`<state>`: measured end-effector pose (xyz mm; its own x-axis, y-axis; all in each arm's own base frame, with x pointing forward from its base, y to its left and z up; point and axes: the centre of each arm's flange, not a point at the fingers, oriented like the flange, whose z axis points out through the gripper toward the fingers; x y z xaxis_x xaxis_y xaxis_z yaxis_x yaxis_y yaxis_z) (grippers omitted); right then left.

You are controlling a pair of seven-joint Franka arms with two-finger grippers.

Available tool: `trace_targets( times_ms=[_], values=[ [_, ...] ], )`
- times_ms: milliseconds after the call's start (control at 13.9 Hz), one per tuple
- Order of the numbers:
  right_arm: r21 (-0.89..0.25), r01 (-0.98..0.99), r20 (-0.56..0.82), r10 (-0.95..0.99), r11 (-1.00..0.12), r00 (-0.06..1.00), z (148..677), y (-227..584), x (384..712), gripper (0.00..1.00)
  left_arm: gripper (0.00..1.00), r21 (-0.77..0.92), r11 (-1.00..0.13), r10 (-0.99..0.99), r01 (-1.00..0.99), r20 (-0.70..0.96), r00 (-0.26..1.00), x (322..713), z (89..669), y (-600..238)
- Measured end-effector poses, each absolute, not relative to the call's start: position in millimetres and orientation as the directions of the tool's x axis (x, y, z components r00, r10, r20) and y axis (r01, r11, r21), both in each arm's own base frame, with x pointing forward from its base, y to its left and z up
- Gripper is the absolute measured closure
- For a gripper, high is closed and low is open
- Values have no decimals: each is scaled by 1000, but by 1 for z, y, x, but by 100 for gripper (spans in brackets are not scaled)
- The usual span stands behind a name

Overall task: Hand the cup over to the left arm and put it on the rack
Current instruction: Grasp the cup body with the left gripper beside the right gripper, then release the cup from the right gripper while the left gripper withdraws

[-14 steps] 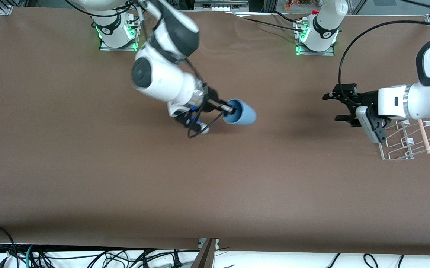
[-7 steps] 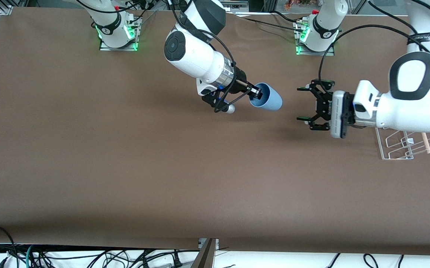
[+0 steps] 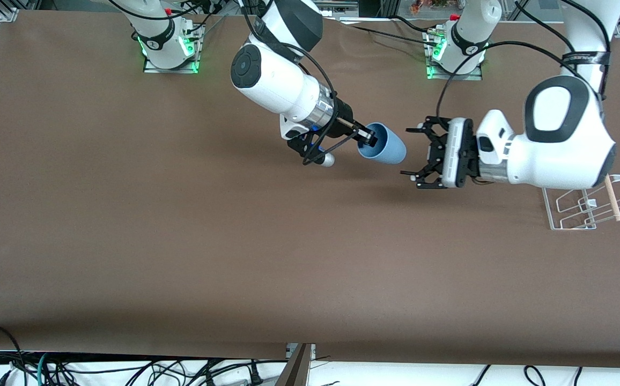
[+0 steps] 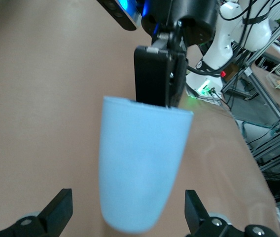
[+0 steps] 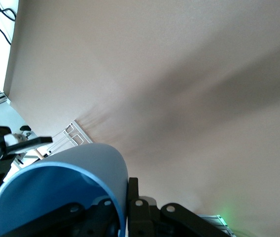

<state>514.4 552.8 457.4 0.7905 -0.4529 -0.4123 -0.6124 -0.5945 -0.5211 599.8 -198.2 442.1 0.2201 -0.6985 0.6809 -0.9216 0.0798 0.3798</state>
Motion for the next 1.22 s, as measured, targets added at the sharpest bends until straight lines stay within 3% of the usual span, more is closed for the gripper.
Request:
trace_targets(
  times_ms=[287, 502, 933, 1004, 1220],
  values=[
    [-520, -619, -411, -463, -589, 785, 457, 549, 519, 95, 2, 337, 87, -707, -938, 684, 181, 591, 429, -236],
    [-522, -623, -411, -468, -582, 782, 458, 547, 522, 95, 24, 314, 112, -706, -943, 693, 147, 587, 423, -243],
    [-530, -634, -417, -479, -563, 773, 466, 544, 527, 91, 24, 308, 114, -702, -944, 698, 143, 589, 424, -234],
    [-535, -637, -416, -483, -555, 770, 470, 541, 532, 85, 24, 316, 115, -701, -942, 698, 148, 590, 423, -228],
    [-560, -635, -409, -489, -532, 770, 495, 527, 541, 54, 24, 335, 123, -711, -934, 686, 153, 591, 422, -209]
  ],
)
